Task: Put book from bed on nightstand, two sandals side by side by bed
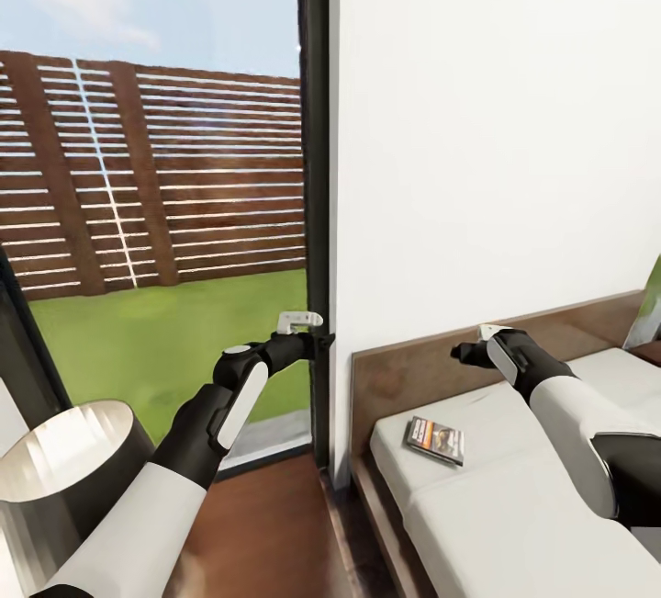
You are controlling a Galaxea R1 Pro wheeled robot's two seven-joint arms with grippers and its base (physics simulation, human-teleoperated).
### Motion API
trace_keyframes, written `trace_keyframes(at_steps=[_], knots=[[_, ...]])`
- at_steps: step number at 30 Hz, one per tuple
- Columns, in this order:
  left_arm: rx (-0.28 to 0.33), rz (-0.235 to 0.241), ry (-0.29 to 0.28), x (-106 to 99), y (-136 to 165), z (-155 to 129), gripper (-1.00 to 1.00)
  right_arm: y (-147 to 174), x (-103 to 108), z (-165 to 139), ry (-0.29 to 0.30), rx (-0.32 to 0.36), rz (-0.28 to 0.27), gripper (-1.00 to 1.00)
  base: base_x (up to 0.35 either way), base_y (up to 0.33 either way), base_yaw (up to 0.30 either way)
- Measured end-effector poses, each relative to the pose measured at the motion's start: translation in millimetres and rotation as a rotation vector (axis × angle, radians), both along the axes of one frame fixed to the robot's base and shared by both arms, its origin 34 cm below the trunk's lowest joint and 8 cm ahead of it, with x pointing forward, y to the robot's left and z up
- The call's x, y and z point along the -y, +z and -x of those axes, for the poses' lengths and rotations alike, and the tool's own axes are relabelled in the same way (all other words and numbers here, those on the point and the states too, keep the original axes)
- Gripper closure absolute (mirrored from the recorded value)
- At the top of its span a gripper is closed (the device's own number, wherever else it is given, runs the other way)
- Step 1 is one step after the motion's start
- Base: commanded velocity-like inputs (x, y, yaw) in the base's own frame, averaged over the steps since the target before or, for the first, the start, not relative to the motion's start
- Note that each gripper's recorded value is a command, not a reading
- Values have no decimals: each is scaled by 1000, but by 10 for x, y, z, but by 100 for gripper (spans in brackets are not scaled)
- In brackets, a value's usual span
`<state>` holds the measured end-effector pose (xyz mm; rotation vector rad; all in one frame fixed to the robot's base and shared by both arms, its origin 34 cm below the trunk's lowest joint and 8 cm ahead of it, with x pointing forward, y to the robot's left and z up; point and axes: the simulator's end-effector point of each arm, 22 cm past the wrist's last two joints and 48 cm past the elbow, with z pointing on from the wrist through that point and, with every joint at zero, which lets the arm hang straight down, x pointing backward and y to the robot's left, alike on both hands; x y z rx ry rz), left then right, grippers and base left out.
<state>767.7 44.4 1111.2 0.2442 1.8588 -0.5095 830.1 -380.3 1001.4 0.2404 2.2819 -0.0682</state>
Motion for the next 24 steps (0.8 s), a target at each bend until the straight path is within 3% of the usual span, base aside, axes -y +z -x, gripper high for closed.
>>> trace_keyframes(at_steps=[8,24], knots=[[0,-1,1,-3,94,13,-100,98,-2,14,-1,1,-3,-100,156,91,0],[0,-2,2,-5,277,45,-100,276,0,52,-2,-2,-2,-100,14,8,0]])
